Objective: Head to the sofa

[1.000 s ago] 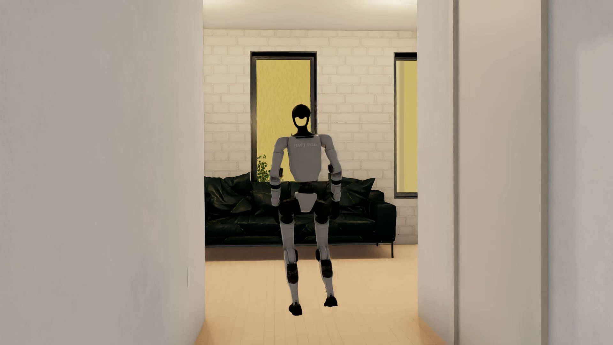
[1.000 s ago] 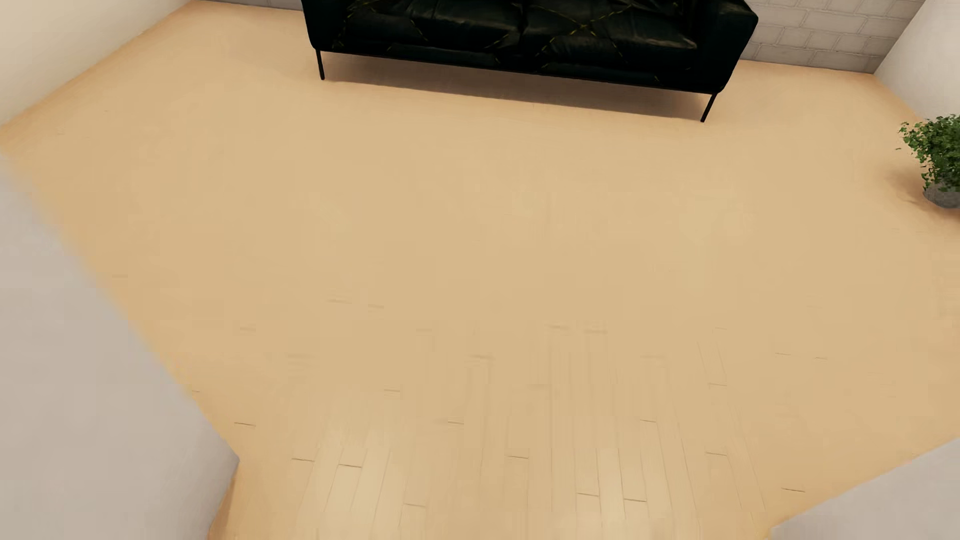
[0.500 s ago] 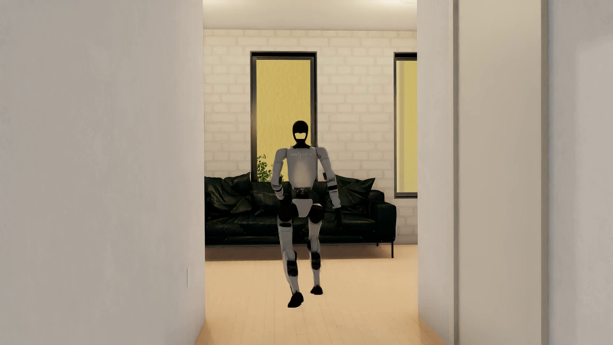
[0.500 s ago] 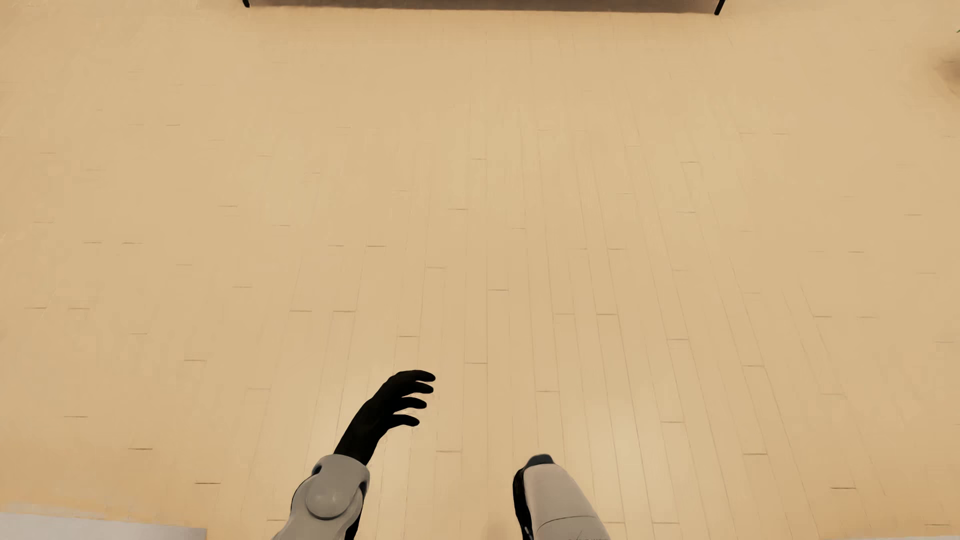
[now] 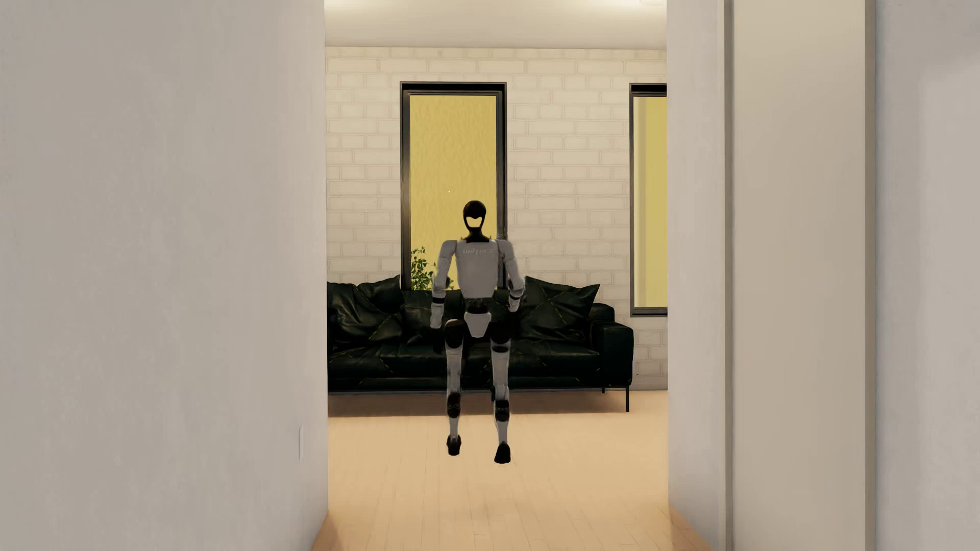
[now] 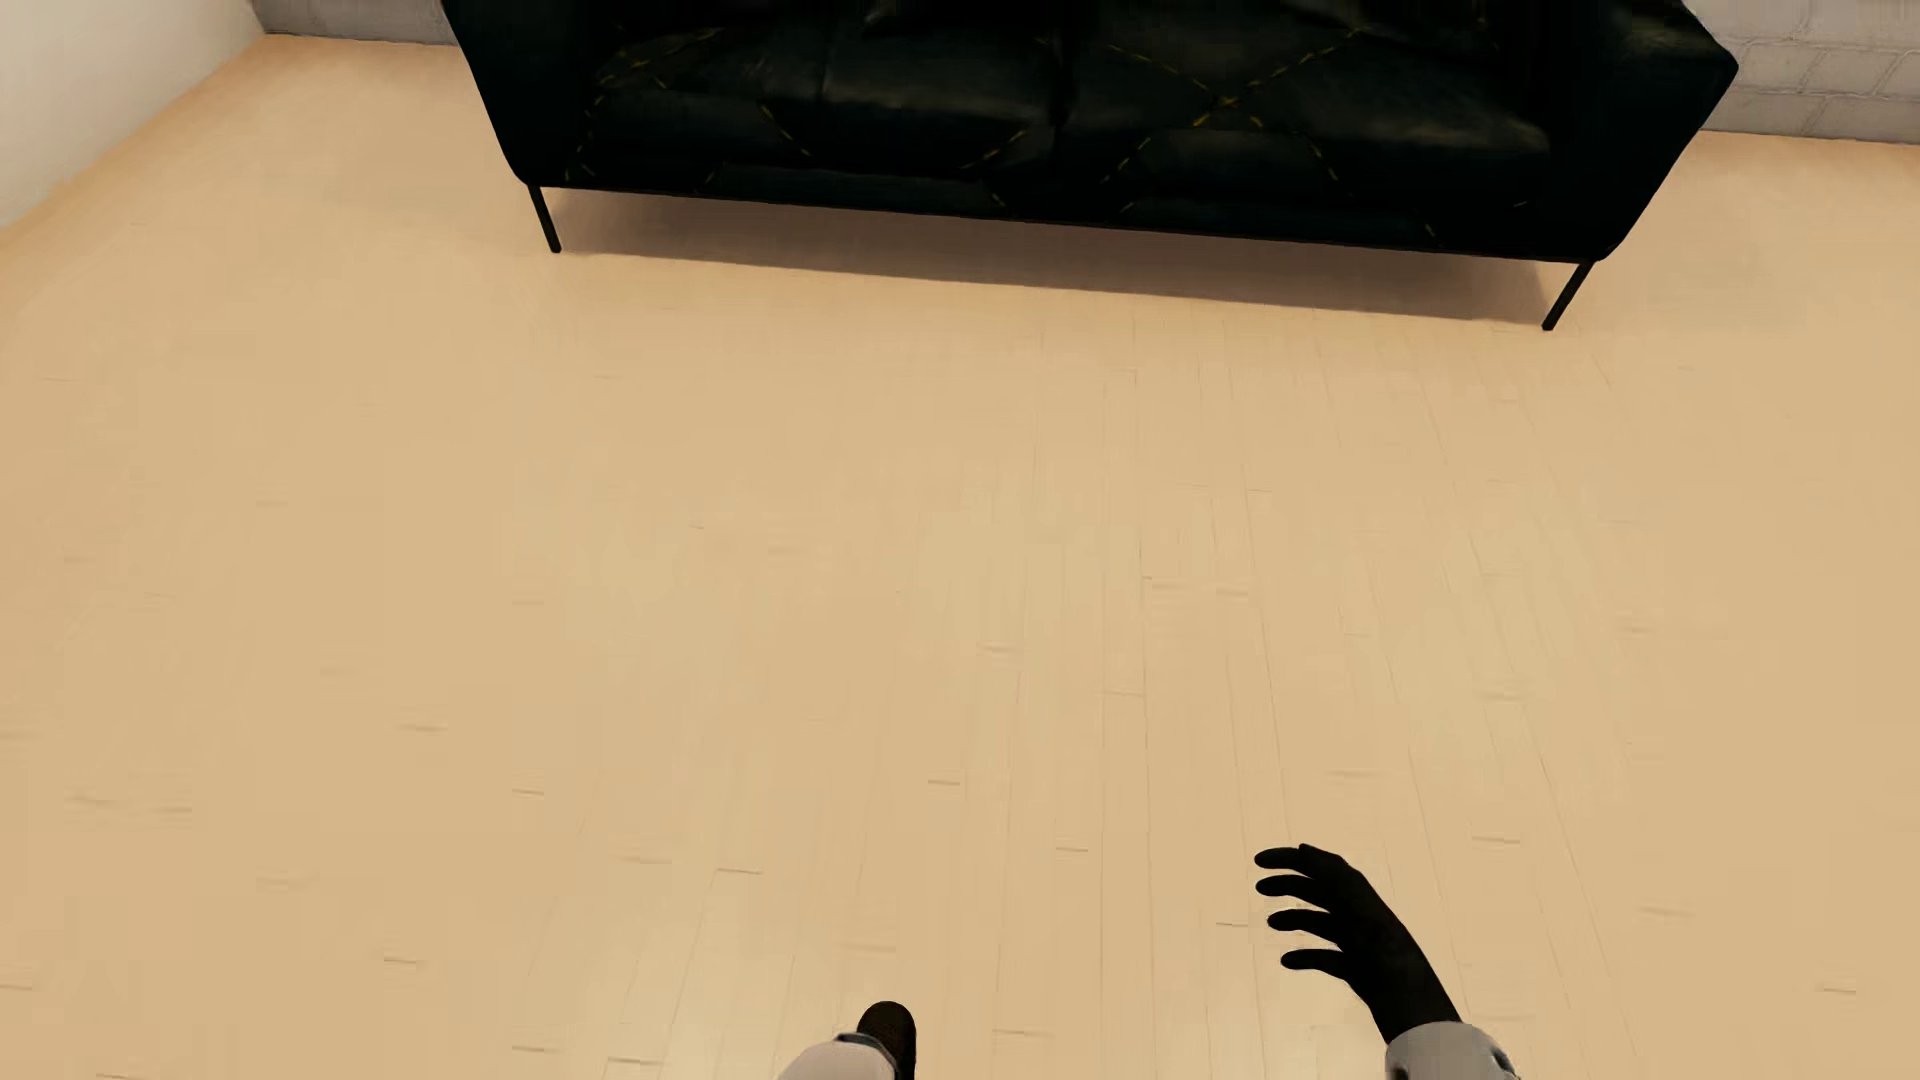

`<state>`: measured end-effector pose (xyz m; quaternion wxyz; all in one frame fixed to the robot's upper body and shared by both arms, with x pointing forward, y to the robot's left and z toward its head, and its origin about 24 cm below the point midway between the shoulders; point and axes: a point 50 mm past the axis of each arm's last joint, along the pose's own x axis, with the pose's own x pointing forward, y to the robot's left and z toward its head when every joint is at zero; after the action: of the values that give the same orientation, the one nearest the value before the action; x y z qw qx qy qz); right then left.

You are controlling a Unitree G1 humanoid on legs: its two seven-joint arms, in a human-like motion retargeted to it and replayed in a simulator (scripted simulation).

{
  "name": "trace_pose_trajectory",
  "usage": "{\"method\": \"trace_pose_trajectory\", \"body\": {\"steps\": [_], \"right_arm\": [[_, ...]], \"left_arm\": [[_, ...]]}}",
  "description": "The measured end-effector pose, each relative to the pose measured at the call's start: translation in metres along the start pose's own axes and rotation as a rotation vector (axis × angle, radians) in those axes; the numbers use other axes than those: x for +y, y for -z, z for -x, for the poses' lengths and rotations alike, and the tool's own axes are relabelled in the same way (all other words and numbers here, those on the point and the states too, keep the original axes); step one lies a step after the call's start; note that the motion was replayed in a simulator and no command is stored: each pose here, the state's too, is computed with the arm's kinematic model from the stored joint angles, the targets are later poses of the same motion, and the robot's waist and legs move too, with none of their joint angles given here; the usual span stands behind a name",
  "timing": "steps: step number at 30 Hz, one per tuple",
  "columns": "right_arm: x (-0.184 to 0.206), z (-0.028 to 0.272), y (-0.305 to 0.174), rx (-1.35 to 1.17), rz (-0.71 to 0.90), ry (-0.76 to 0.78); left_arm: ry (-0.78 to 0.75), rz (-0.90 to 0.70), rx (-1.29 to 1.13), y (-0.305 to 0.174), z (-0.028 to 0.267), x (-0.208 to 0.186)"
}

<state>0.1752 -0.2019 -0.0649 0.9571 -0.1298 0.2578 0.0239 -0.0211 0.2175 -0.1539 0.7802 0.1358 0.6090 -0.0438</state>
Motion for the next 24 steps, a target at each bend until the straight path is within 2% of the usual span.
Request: {"method": "trace_pose_trajectory", "body": {"steps": [4, 6, 8, 12, 16, 18, 20, 22, 24], "right_arm": [[0.015, 0.013, 0.032, 0.121, -0.013, -0.041], [0.034, 0.024, 0.065, 0.266, 0.016, -0.12], [0.047, 0.04, 0.095, 0.394, 0.044, -0.179], [0.045, 0.106, 0.162, 0.721, 0.003, -0.149], [0.026, 0.153, 0.198, 0.948, -0.038, -0.053], [0.017, 0.161, 0.203, 0.989, -0.058, -0.006], [0.011, 0.16, 0.203, 0.986, -0.077, 0.03], [0.007, 0.157, 0.201, 0.966, -0.076, 0.045], [0.009, 0.136, 0.19, 0.891, -0.068, 0.027]], "left_arm": [[-0.002, 0.078, 0.149, 0.045, 0.013, -0.01], [0.041, -0.016, 0.146, 0.037, 0.006, -0.014], [0.071, -0.119, 0.027, 0.002, -0.003, -0.013], [-0.004, -0.066, -0.306, -0.096, -0.008, 0.008], [-0.067, -0.047, -0.667, -0.194, 0.018, 0.027], [-0.074, -0.052, -0.779, -0.221, 0.032, 0.029], [-0.06, -0.053, -0.801, -0.225, 0.035, 0.024], [-0.021, -0.064, -0.756, -0.212, 0.029, 0.011], [0.02, -0.084, -0.621, -0.18, 0.012, -0.001]]}}
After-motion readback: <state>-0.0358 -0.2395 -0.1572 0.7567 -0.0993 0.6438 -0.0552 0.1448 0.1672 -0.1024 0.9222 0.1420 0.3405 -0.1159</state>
